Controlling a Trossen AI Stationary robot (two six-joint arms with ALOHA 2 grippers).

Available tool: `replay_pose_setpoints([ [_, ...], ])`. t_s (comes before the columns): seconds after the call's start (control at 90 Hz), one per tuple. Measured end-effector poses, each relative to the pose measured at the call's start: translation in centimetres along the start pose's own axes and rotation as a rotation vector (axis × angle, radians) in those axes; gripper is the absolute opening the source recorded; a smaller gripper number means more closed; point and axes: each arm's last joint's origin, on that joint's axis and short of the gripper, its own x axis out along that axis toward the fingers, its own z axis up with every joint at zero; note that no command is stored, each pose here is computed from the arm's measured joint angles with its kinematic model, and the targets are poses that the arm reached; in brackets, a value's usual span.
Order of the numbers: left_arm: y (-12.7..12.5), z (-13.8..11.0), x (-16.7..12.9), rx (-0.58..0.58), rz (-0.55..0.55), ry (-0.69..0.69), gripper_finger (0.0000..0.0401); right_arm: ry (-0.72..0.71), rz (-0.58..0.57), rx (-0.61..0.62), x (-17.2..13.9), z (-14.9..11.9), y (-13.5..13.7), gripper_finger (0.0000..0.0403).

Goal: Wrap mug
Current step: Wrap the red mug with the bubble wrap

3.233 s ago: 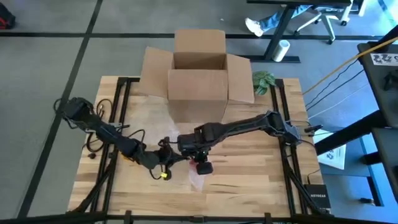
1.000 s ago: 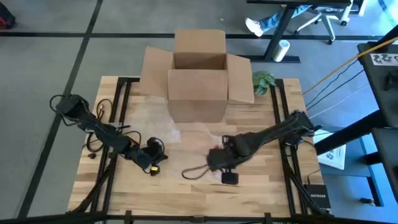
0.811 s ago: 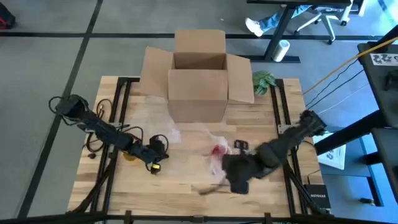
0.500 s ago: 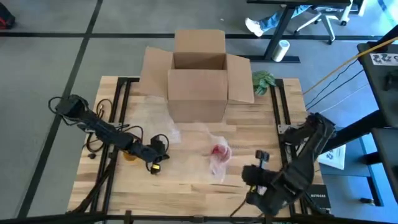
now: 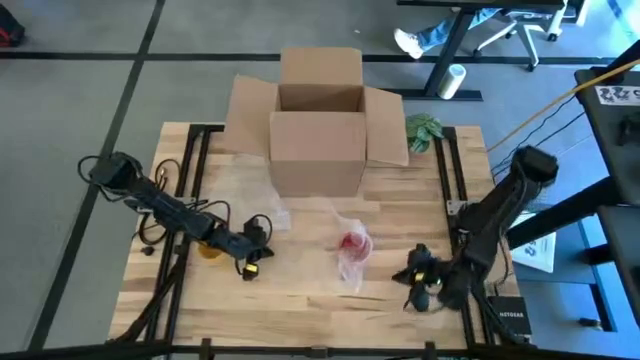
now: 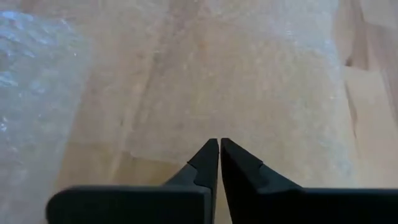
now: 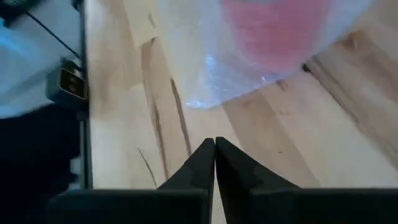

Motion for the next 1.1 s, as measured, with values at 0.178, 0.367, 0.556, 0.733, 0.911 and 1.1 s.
replay_pose_setpoints([
  [0.178, 0.3, 0.2, 0.1, 0.072, 0.013, -0.005, 0.0, -0.095, 0.12, 0.09, -1.4, -0.2, -4.8, 0.0],
  [0.367, 0.7, 0.0, 0.2, 0.065, 0.037, 0.024, 0.0, -0.152, 0.208, 0.12, -2.5, 0.2, -6.7, 0.0],
  [0.556, 0.9, -0.4, 0.1, -0.06, 0.06, 0.068, 0.0, -0.17, 0.231, 0.077, -3.2, 0.6, -7.1, 0.0],
  [0.733, 0.8, -0.5, 0.1, -0.099, 0.024, 0.095, 0.0013, -0.172, 0.205, 0.056, -3.1, 0.5, -7.4, 0.0],
  [0.911, 0.9, -0.5, 0.1, -0.151, 0.023, 0.097, 0.0049, -0.192, 0.177, 0.046, -3.1, 0.5, -7.6, 0.0],
  [1.1, 1.5, -0.1, 0.3, -0.184, 0.045, 0.082, 0.0086, -0.208, 0.169, 0.049, -3.1, 0.6, -7.6, 0.0],
])
